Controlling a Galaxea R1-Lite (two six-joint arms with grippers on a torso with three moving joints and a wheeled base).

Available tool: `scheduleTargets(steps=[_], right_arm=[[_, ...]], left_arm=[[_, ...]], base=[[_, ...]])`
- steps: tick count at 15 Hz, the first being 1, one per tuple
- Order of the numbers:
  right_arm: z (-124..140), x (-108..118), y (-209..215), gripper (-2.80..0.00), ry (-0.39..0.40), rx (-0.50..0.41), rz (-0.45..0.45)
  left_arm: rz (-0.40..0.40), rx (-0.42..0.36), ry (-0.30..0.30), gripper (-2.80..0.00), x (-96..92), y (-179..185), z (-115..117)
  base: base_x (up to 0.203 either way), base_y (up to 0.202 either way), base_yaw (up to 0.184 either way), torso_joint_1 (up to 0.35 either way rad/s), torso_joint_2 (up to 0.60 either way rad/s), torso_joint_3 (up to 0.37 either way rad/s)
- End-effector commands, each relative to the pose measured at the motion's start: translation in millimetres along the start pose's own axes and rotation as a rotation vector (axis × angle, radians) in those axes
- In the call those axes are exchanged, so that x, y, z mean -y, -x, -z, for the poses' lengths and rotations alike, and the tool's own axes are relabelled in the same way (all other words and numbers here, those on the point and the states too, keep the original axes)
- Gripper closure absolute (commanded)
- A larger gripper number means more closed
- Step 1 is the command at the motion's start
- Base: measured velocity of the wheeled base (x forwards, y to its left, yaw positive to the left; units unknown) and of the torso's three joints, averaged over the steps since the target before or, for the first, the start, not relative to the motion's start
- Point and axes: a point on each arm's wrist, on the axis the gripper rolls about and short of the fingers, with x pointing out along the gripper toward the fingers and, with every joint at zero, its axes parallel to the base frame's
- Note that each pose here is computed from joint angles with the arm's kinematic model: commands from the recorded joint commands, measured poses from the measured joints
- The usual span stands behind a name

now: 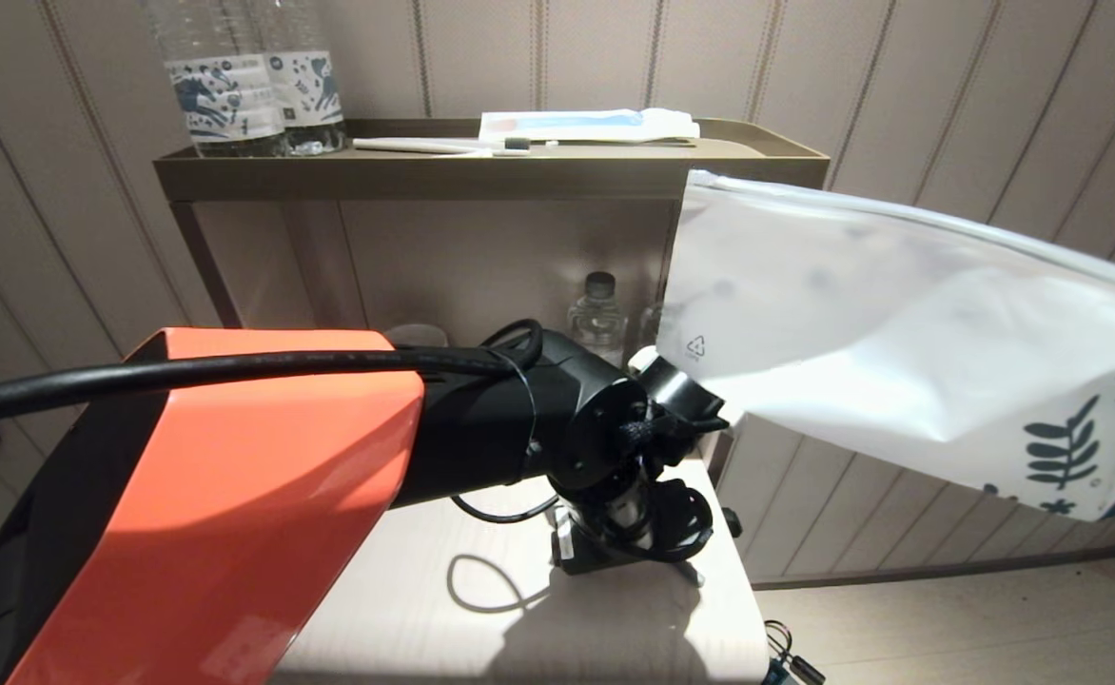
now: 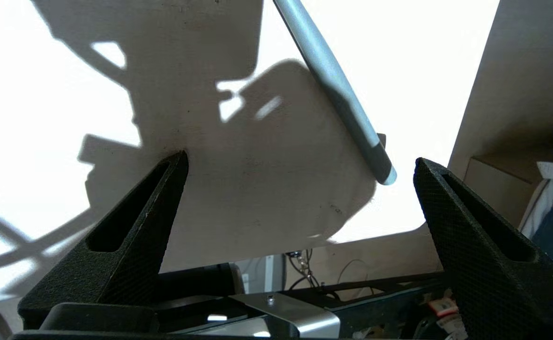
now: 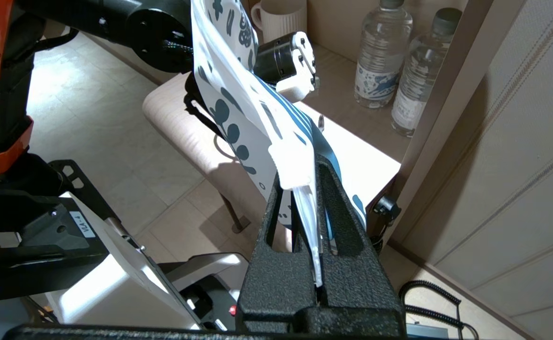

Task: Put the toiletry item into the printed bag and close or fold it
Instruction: Pick up a toothbrush

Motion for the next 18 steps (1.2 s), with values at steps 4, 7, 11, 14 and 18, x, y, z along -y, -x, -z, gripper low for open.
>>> scheduleTargets(steps=[4, 7, 11, 14, 18], right_arm=[[7.3, -2.3, 3.1, 0.00, -0.002, -0.001, -0.006], [8.1, -4.0, 5.7, 0.00, 0.004, 0.008, -0.009], [9.0, -7.3, 10.8, 0.00, 0.011, 0.022, -0.024], [11.8, -8.8, 12.9, 0.00, 0.011, 0.023, -0.027], [13.9, -9.2, 12.7, 0.00, -0.010, 0.030, -0.045]], left_arm=[[-0.066, 0.090, 0.001, -2.80, 3.0, -9.1, 4.7], [-0.091, 0.202, -0.036, -2.80, 13.8, 1.2, 15.6], [-0.146, 0.349, -0.066, -2.80, 23.9, 5.6, 28.2], [-0.144, 0.390, -0.085, -2.80, 29.9, 9.6, 35.3], [-0.210, 0.429, -0.125, -2.80, 27.8, 1.9, 36.8]], base=[[0.000, 0.000, 0.000, 0.000, 0.00, 0.000], [0.000, 0.000, 0.000, 0.000, 0.00, 0.000], [0.000, 0.000, 0.000, 0.000, 0.00, 0.000], [0.000, 0.000, 0.000, 0.000, 0.00, 0.000], [0.000, 0.000, 0.000, 0.000, 0.00, 0.000]])
